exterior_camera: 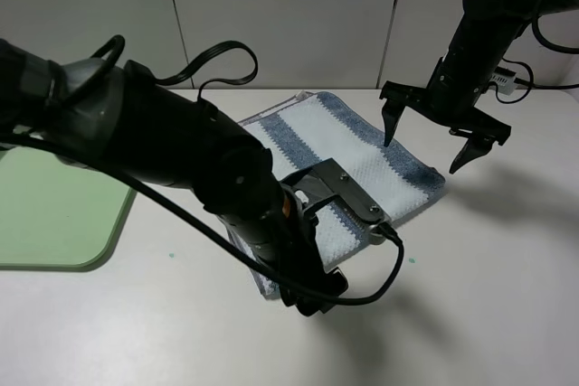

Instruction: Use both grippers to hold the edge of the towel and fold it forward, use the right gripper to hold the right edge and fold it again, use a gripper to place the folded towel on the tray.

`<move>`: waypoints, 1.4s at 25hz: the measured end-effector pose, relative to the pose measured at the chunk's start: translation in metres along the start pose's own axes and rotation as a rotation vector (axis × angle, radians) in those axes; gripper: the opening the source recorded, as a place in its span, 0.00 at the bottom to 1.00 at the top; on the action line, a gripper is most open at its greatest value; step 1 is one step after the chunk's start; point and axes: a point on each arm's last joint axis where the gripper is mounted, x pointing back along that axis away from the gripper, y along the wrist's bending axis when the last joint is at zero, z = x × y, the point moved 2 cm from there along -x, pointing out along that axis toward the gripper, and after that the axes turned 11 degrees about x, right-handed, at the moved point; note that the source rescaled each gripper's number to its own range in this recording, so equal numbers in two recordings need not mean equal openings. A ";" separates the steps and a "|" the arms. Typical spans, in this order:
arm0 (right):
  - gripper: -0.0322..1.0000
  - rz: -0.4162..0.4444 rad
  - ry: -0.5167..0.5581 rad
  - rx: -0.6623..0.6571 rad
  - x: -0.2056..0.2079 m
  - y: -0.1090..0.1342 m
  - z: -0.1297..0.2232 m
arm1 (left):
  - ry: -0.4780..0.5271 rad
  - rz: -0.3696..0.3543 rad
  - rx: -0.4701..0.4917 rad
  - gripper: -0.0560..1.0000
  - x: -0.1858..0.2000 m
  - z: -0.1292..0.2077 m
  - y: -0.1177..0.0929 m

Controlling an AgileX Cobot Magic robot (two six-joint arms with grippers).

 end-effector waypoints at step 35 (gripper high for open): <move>1.00 0.015 0.070 -0.029 -0.067 -0.036 0.010 | 0.056 -0.007 0.009 0.97 -0.032 0.004 0.002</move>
